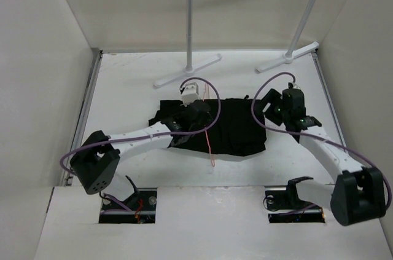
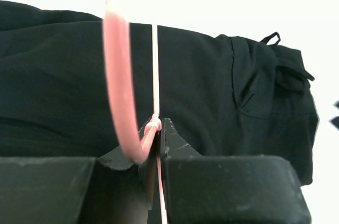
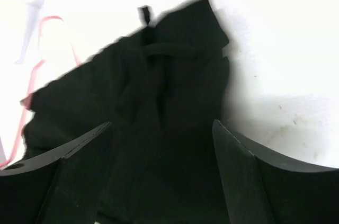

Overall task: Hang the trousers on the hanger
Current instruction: Place the trousers on the hanger, then place the hanger at the clothesline.

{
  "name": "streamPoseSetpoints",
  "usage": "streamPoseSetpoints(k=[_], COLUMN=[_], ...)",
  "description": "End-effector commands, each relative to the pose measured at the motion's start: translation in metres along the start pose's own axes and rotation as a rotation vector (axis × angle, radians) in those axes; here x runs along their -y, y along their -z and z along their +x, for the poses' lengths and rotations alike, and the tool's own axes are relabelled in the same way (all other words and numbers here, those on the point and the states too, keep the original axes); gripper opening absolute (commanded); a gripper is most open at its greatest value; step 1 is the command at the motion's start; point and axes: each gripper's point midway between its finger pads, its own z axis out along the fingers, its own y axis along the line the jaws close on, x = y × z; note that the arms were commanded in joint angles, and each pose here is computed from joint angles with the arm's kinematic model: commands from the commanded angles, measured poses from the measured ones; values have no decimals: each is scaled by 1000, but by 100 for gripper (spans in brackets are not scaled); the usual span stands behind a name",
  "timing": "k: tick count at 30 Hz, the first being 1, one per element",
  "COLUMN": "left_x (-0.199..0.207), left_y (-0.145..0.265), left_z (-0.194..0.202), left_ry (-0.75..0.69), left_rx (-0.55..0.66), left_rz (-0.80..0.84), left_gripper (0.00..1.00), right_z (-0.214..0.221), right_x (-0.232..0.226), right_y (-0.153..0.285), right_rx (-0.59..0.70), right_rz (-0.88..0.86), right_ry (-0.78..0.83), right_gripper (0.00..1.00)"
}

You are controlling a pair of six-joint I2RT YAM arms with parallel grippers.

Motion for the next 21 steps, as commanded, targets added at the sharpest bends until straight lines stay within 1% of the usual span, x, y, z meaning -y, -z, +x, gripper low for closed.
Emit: streamPoseSetpoints(k=[1, 2, 5, 7, 9, 11, 13, 17, 21], left_x=[31, 38, 64, 82, 98, 110, 120, 143, 159], left_y=[12, 15, 34, 50, 65, 78, 90, 110, 119], left_z=[-31, -34, -51, -68, -86, -102, -118, -139, -145], left_ry=[-40, -60, -116, -147, -158, -162, -164, -162, -154], left_rx=[68, 74, 94, 102, 112, 118, 124, 106, 87], left_rz=[51, 62, 100, 128, 155, 180, 202, 264, 307], left_gripper=[1, 1, 1, 1, 1, 1, 1, 1, 1], right_z=[-30, -22, 17, 38, 49, 50, 48, 42, 31], right_x=[-40, -54, -97, -117, -135, -149, -156, -173, -189], right_y=[43, 54, 84, 109, 139, 165, 183, 205, 213], right_rx=[130, 123, 42, -1, -15, -9, -9, 1, 33], right_rz=[-82, -141, -345, -451, -550, -630, -668, -731, -757], right_ry=[97, 117, 189, 213, 199, 179, 154, 150, 158], right_gripper=[74, 67, 45, 40, 40, 46, 53, 61, 63])
